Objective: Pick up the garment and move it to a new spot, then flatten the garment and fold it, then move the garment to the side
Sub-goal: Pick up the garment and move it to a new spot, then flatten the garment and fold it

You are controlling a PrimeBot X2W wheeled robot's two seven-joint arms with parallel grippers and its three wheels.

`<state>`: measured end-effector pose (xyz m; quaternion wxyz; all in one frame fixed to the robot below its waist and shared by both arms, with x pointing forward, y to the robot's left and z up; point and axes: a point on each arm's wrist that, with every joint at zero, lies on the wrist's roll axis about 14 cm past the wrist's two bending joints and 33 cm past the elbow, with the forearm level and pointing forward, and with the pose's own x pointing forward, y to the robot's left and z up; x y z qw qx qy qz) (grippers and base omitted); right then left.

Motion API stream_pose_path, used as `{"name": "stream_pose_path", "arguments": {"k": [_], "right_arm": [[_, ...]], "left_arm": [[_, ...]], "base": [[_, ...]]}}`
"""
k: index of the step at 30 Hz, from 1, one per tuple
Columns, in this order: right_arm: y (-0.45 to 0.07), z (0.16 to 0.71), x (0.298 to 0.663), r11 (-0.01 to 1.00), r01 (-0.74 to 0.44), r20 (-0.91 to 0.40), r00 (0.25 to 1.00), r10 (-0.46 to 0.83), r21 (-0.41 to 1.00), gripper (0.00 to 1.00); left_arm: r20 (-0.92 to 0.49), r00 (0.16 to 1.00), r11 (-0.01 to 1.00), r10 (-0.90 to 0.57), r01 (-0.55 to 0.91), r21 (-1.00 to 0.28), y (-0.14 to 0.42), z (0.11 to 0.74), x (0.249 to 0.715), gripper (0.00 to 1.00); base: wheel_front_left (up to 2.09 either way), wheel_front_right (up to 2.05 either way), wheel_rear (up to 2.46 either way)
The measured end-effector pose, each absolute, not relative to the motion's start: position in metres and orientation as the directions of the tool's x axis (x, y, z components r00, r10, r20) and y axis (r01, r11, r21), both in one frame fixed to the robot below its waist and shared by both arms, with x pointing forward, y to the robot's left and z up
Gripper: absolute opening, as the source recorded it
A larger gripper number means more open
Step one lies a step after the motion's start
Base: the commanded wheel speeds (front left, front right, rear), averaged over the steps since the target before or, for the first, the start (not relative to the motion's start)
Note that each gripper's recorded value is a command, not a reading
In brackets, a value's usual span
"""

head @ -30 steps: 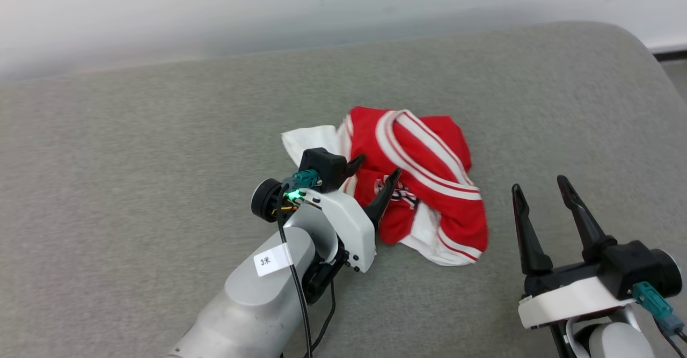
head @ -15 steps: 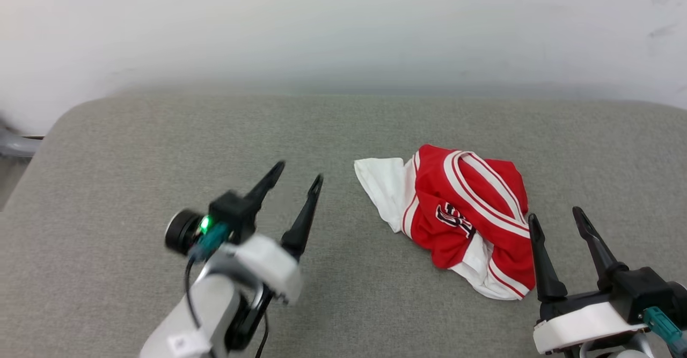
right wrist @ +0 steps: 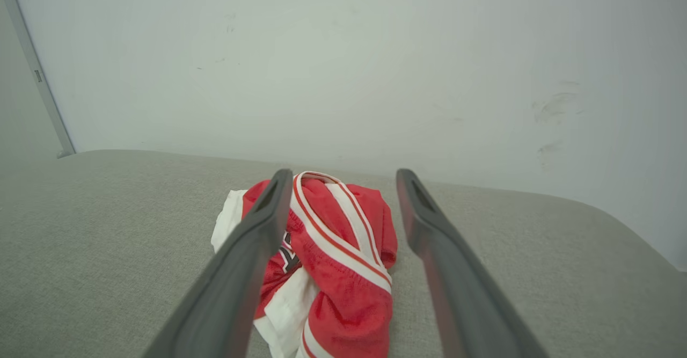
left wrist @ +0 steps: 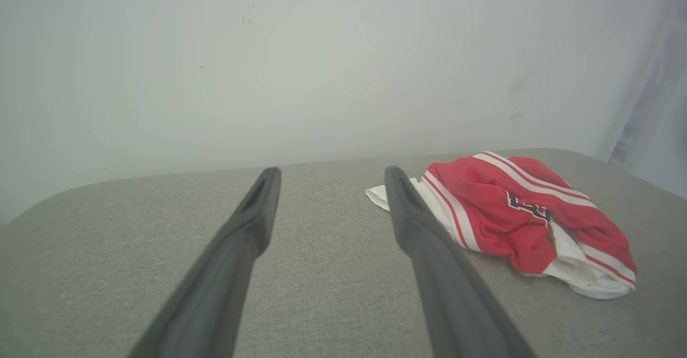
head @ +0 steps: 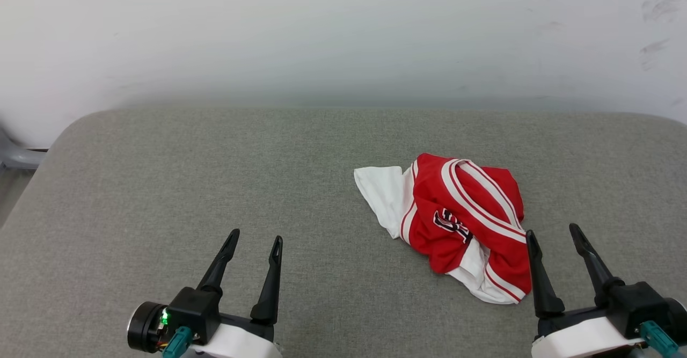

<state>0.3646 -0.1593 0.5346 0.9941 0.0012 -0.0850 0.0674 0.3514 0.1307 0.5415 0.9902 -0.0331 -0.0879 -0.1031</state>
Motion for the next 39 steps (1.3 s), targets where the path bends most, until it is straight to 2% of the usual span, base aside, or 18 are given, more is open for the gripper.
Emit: {"name": "stream_pose_path", "arguments": {"k": [8,24,29,34,37,39], "right_arm": [[-0.16,0.531,0.361,0.991,-0.132,0.161,0.979,0.129,0.009,1.0],[-0.163,0.529,0.36,0.992,-0.121,0.153,0.981,0.116,0.024,1.0],[-0.164,0.527,0.359,0.993,-0.118,0.147,0.983,0.114,0.017,1.0],[-0.167,0.525,0.367,0.994,-0.108,0.141,0.984,0.106,0.006,1.0],[-0.17,0.522,0.372,0.995,-0.1,0.132,0.986,0.099,-0.002,1.0],[-0.173,0.518,0.376,0.996,-0.091,0.121,0.989,0.091,-0.003,1.0]], "left_arm": [[0.231,0.952,0.976,-0.199,0.215,-0.043,0.129,0.555,0.347,1.0],[0.199,0.952,0.967,-0.232,0.249,-0.061,0.122,0.542,0.349,1.0],[0.155,0.945,0.95,-0.288,0.303,-0.077,0.105,0.528,0.357,1.0],[0.089,0.898,0.898,-0.431,0.436,-0.054,0.073,0.516,0.386,1.0],[-0.026,0.844,0.845,-0.535,0.535,-0.02,0.051,0.511,0.412,1.0],[-0.124,0.809,0.818,-0.575,0.573,-0.056,0.041,0.507,0.43,1.0]], "base": [[0.0,0.0,0.0],[0.0,0.0,0.0],[0.0,0.0,0.0],[0.0,0.0,0.0],[0.0,0.0,0.0],[0.0,0.0,0.0]]}}
